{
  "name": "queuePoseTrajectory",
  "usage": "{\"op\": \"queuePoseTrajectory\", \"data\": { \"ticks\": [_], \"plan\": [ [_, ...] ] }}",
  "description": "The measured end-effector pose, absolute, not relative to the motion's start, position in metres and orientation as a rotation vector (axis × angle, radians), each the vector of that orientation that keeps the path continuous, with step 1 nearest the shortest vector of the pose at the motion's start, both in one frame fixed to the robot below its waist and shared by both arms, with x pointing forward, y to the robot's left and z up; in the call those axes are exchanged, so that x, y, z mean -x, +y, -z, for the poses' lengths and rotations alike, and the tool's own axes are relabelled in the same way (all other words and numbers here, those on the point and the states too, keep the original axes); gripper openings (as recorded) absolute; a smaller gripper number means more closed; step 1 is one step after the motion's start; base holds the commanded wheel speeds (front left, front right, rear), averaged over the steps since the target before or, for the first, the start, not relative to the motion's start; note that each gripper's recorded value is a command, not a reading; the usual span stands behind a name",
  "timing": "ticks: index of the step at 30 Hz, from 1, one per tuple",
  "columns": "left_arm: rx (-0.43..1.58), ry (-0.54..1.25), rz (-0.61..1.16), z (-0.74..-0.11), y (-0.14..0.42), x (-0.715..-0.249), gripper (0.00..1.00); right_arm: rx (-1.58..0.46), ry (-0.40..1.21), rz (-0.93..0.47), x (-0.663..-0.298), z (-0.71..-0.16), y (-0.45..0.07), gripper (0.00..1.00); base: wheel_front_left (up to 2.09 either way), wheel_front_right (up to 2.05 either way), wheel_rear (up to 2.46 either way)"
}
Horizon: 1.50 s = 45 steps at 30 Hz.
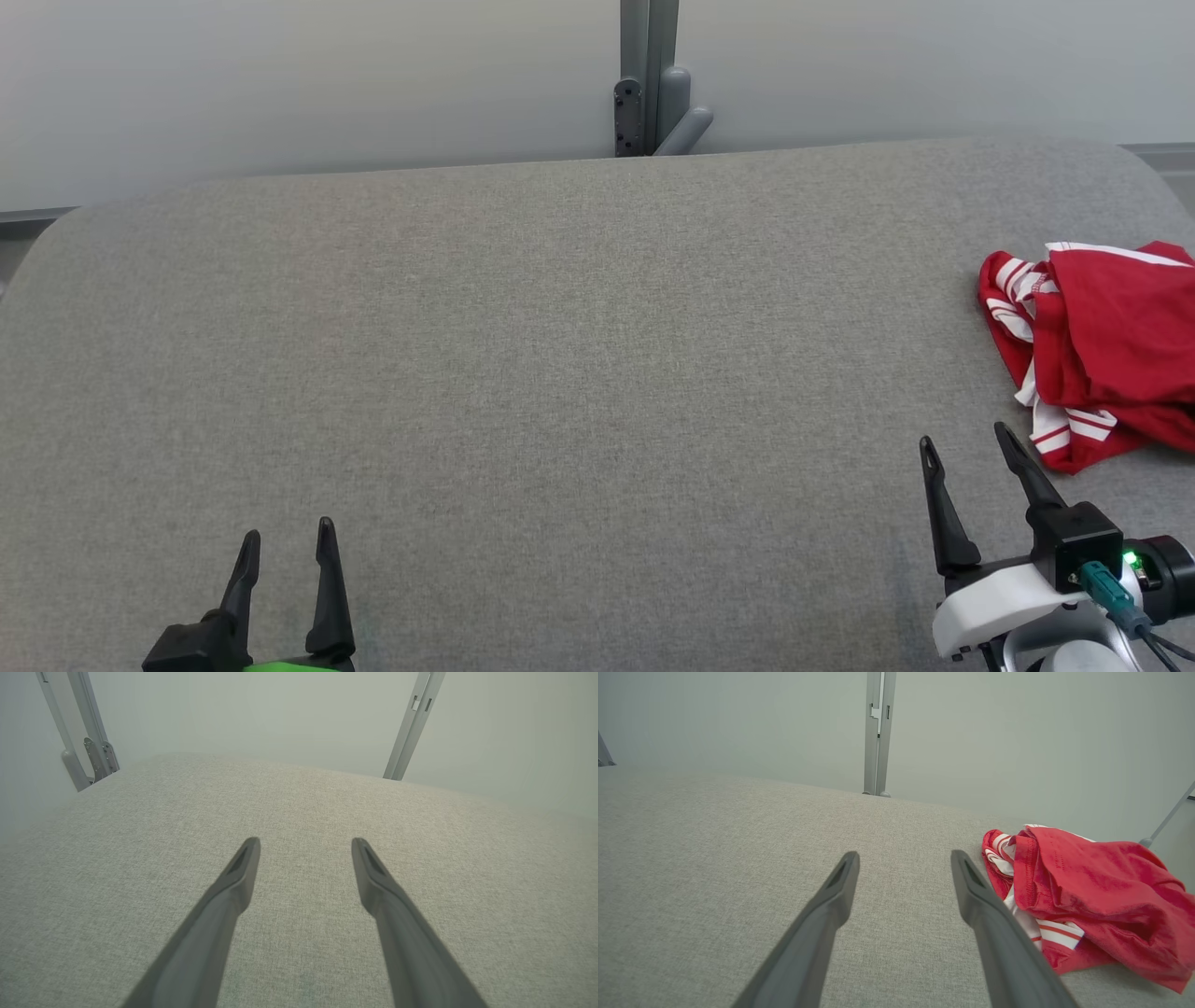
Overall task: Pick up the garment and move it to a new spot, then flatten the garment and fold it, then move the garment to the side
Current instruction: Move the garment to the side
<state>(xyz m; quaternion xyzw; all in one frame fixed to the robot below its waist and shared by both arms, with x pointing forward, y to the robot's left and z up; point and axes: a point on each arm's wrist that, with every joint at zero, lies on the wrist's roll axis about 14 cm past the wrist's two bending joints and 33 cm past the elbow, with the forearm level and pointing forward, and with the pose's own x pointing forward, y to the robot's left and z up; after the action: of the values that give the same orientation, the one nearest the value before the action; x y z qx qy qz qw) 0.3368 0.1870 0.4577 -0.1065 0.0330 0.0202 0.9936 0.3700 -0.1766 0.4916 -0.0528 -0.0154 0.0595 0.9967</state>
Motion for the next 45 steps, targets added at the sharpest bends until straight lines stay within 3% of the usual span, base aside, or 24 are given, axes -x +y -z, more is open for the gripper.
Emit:
{"op": "queuePoseTrajectory", "data": {
  "ticks": [45],
  "plan": [
    [0.210, 0.077, -0.045, -0.454, 0.188, -0.331, 1.00, 0.098, -0.008, -0.081, -0.367, -0.485, -0.185, 1.00, 0.00, 0.00, 0.00]
  ]
}}
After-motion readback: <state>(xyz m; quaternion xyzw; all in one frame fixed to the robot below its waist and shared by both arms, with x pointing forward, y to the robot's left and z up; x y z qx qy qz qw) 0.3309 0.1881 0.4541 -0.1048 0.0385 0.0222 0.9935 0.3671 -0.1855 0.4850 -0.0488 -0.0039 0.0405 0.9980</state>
